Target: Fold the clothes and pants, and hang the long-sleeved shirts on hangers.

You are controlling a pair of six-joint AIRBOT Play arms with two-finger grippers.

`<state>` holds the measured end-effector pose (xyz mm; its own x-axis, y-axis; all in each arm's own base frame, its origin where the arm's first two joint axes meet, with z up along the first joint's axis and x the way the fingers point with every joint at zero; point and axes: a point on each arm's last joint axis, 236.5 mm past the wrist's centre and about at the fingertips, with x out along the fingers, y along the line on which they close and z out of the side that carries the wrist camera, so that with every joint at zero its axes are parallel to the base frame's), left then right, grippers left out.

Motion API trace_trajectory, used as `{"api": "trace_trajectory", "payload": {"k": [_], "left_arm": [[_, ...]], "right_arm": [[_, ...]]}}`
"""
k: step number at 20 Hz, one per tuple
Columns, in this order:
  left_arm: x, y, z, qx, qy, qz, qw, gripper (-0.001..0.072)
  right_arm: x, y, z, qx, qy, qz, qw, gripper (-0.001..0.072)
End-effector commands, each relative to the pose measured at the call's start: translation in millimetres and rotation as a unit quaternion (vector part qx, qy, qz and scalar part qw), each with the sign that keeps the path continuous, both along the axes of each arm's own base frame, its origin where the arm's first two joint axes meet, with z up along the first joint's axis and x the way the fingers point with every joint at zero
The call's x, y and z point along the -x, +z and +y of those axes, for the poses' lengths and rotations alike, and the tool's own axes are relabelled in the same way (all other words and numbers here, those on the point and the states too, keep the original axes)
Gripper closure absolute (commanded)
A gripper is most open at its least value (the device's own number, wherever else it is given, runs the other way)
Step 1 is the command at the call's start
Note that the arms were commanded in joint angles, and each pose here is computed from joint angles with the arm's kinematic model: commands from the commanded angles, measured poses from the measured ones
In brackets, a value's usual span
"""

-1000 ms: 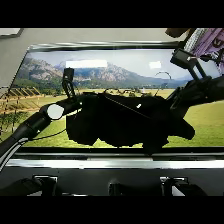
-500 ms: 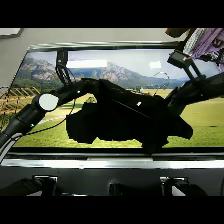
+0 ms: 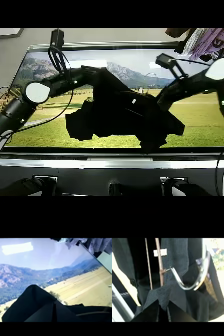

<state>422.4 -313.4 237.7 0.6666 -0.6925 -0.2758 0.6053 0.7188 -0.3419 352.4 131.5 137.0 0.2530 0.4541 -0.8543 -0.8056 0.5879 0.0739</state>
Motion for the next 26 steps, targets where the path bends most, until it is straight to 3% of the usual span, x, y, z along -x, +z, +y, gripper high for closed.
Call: {"api": "trace_trajectory", "payload": {"k": [1,7,18,19,21,22,26], "left_arm": [[23,26,-13,-0.022,-0.048,-0.025,0.998,0.0689],[97,4,-37,-0.069,-0.154,0.034,0.985,0.0691],[117,-72,-68,-0.072,-0.152,0.071,0.983,0.0676],[113,-67,-66,-0.067,-0.146,0.065,0.985,0.0563],[105,-53,-56,-0.057,-0.131,0.052,0.988,0.0083],[99,-43,-46,-0.053,-0.121,0.044,0.990,0.0019],[71,-4,45,-0.057,-0.040,0.023,0.997,0.0019]], "right_arm": [[-28,-5,23,0.008,-0.006,-0.048,0.999,0.0680],[-67,46,34,-0.024,-0.041,-0.152,0.987,0.0680],[-1,130,23,-0.022,-0.016,-0.200,0.979,0.0680],[3,128,22,-0.019,-0.012,-0.192,0.981,0.0680],[10,123,21,-0.013,-0.005,-0.178,0.984,0.0680],[10,123,21,-0.012,-0.004,-0.178,0.984,0.0680],[7,126,22,0.000,0.023,-0.202,0.979,0.0680]]}}
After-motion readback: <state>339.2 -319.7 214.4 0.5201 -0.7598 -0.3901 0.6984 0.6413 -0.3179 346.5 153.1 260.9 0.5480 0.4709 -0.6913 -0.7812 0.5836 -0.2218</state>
